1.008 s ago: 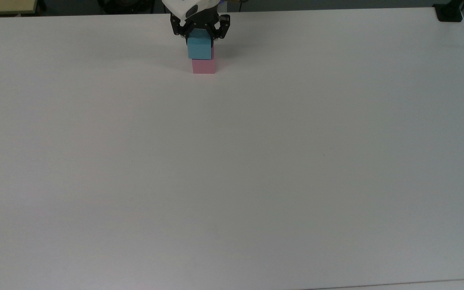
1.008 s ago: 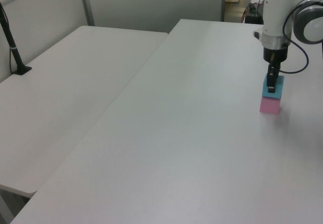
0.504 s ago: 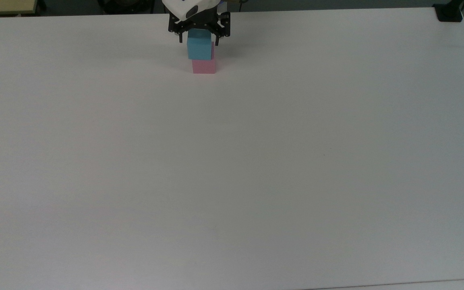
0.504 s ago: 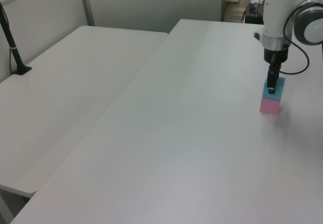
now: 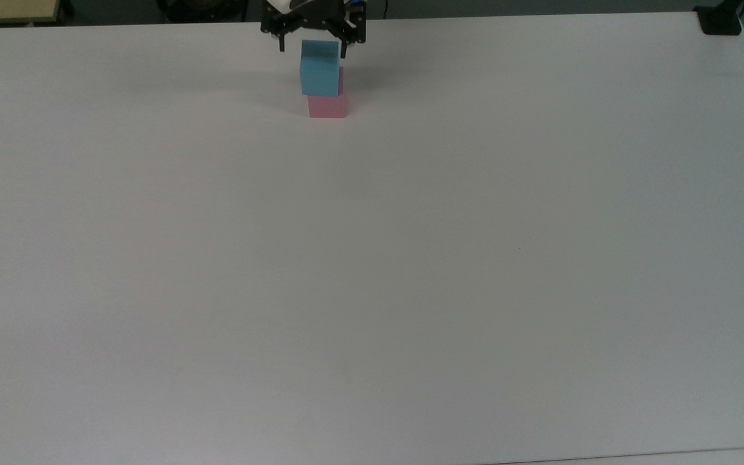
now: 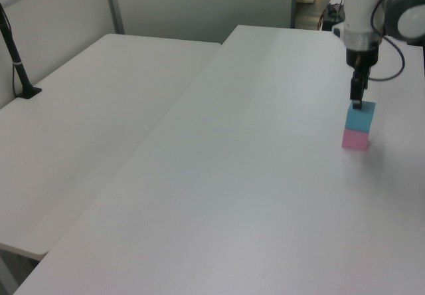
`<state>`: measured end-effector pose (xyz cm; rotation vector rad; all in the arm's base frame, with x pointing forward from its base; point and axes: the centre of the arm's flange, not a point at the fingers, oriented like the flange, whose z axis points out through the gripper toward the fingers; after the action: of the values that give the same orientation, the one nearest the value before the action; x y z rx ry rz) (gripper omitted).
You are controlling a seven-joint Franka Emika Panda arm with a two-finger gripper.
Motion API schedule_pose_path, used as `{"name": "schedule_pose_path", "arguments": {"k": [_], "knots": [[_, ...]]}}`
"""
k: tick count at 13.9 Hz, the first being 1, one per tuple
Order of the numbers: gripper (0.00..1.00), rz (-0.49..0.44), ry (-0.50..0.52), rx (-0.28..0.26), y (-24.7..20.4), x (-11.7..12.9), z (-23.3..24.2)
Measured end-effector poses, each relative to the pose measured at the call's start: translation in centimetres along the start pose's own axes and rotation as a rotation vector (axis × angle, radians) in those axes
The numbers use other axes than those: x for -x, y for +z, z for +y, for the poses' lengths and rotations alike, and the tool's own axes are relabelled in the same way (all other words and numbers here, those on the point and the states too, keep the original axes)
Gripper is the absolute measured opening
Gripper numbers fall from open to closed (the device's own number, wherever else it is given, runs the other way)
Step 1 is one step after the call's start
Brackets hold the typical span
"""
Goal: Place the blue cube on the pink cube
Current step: 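Open the gripper and raise it away from the stacked cubes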
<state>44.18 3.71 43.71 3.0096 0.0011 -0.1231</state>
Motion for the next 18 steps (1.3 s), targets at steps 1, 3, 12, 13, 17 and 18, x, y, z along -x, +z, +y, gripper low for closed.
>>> {"name": "schedule_pose_path", "arguments": {"k": [1,3,12,13,17,18], "knots": [[1.00,0.007,0.010,0.002,-2.4,-0.3,0.5],[1.00,0.033,0.035,-0.012,-7.1,-1.1,1.2],[1.00,0.084,0.068,-0.046,-14.6,-12.2,1.7],[1.00,0.098,0.085,-0.071,-15.3,-13.1,2.7],[1.00,0.128,0.122,-0.089,-16.0,-15.4,5.2],[1.00,0.128,0.125,-0.087,-16.0,-15.6,5.3]]}}
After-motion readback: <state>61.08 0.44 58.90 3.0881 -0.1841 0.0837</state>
